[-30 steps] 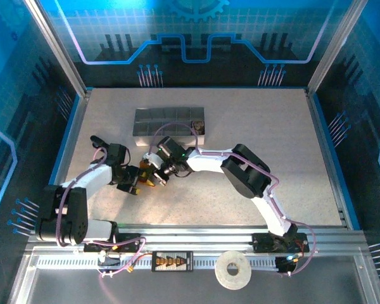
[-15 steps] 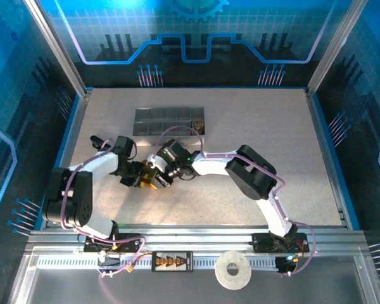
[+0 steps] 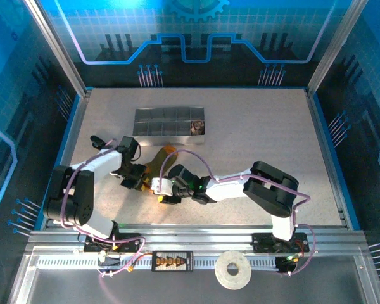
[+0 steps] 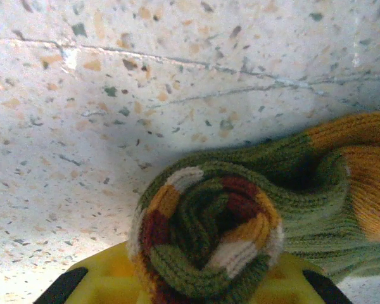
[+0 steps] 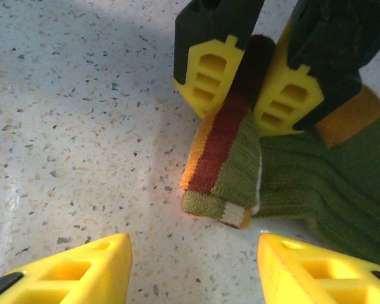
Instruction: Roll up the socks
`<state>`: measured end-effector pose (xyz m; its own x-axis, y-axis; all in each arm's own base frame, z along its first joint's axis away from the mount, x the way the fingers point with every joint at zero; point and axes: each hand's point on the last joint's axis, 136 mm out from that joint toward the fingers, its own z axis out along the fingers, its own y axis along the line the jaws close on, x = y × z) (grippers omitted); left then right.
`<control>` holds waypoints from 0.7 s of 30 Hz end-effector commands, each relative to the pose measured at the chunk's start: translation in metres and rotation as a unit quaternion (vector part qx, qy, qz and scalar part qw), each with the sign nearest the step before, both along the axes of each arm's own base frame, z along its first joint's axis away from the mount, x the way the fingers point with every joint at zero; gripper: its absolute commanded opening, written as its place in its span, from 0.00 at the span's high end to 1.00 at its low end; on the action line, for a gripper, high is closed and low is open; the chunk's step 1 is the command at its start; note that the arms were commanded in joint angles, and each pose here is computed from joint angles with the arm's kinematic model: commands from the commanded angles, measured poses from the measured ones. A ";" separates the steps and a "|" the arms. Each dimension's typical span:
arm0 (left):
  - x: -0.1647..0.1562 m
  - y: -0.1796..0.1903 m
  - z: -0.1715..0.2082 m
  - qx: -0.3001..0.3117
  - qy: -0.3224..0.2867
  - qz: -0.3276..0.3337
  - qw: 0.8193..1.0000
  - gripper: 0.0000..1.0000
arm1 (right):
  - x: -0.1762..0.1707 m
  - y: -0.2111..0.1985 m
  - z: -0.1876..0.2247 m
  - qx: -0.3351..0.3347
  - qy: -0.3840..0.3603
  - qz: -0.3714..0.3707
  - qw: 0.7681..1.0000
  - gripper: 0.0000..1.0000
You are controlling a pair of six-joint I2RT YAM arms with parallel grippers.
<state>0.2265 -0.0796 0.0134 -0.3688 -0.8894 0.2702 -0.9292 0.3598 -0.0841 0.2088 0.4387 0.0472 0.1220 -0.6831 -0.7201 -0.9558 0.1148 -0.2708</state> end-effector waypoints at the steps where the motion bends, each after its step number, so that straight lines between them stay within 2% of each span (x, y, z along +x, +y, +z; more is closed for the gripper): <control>1: -0.079 0.022 -0.018 0.065 0.174 0.000 0.983 0.82 | 0.006 0.020 0.015 0.010 -0.050 0.014 0.999 0.46; 9: -0.067 0.021 -0.024 0.056 0.178 -0.006 0.982 0.83 | 0.014 0.034 -0.012 -0.024 -0.043 0.003 0.999 0.51; 14: -0.064 0.020 -0.024 0.051 0.173 -0.010 0.984 0.84 | 0.026 0.030 -0.032 -0.060 -0.039 -0.023 0.997 0.61; 19: -0.057 0.018 -0.017 0.042 0.149 -0.020 0.988 0.79 | 0.034 0.023 -0.044 -0.086 -0.023 -0.050 0.995 0.82; 21: -0.053 0.018 -0.010 0.041 0.126 -0.020 0.991 0.70 | 0.034 0.017 -0.049 -0.089 0.004 -0.059 0.994 0.92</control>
